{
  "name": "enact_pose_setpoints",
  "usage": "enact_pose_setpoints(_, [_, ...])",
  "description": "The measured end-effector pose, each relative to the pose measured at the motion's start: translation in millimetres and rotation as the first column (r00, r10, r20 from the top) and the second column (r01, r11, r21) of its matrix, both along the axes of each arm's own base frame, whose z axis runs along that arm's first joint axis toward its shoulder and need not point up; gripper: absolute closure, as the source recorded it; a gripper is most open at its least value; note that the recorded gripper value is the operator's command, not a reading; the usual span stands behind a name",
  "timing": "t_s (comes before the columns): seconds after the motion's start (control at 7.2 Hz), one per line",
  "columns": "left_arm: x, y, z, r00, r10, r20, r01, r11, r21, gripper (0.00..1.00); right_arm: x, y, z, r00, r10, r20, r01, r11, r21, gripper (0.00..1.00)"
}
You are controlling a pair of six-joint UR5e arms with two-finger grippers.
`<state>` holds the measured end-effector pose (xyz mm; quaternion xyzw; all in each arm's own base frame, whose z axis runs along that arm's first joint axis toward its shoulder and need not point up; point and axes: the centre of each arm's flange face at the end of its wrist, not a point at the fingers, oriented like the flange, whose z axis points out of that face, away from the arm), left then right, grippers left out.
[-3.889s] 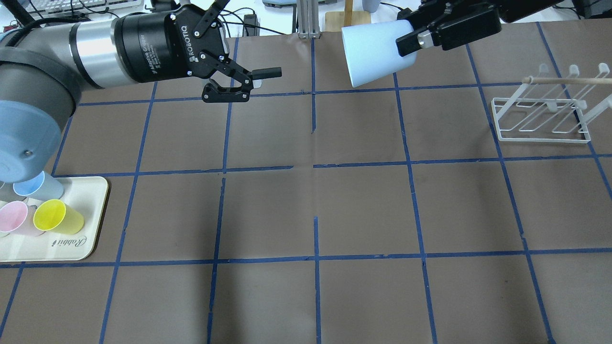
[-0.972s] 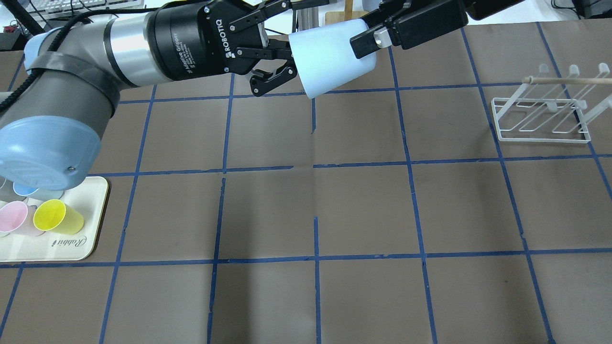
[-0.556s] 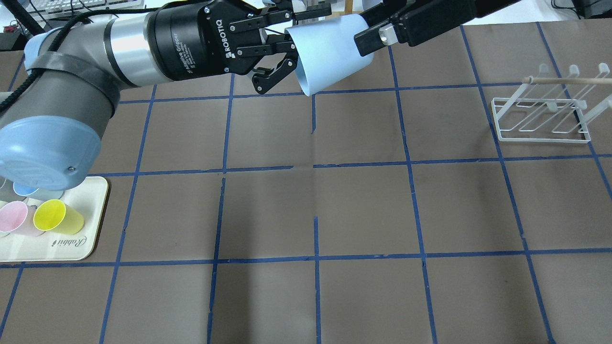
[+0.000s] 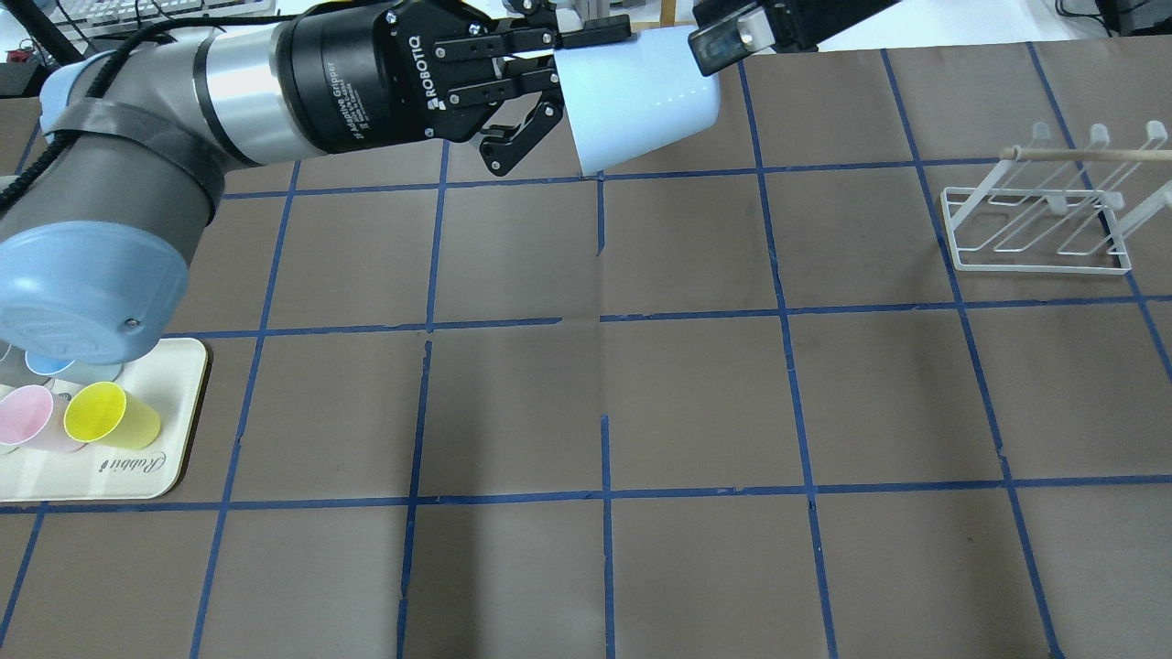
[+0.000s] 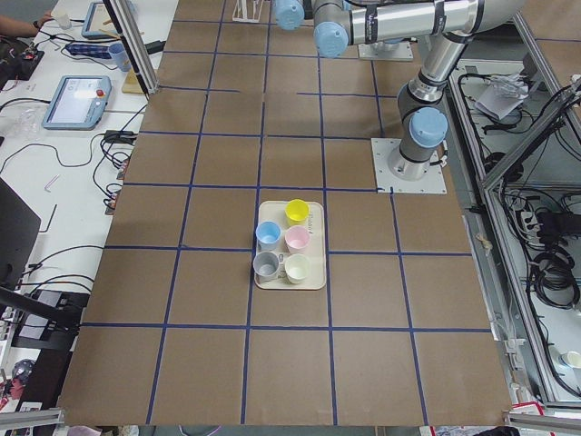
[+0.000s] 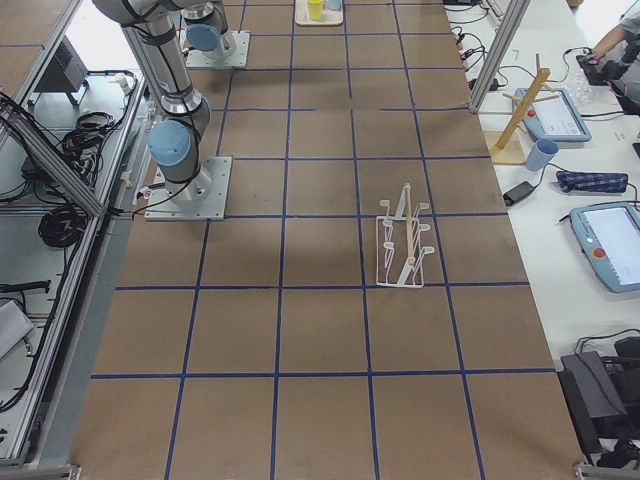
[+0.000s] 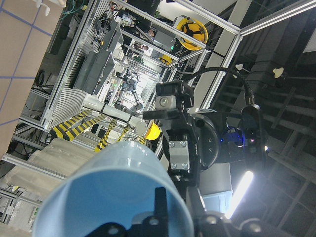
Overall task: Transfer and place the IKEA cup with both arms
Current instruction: 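Carry the cup toward the tray with the left gripper while the right arm withdraws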
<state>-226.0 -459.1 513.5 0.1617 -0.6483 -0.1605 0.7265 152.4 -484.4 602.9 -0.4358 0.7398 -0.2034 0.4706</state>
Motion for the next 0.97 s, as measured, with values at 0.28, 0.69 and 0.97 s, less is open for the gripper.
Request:
enact_pose_setpoints(0.28, [19, -8, 0, 0.999, 0.027, 0.042, -0.03, 0.997, 0.072, 1.0, -12, 1, -10, 0.987, -0.007, -0.159, 0.027, 0.992, 0.12, 0.0])
enact_pose_setpoints(0.69, [71, -26, -28, 0.944, 0.099, 0.316, -0.137, 0.985, 0.101, 1.0, -39, -14, -47, 0.875, 0.004, -0.485, 0.15, 0.949, 0.278, 0.0])
enact_pose_setpoints(0.97, [92, -30, -46, 0.852, 0.098, 0.515, -0.165, 0.983, 0.086, 1.0, -57, -33, -66, 0.729, -0.078, -0.68, 0.345, 0.9, 0.268, 0.0])
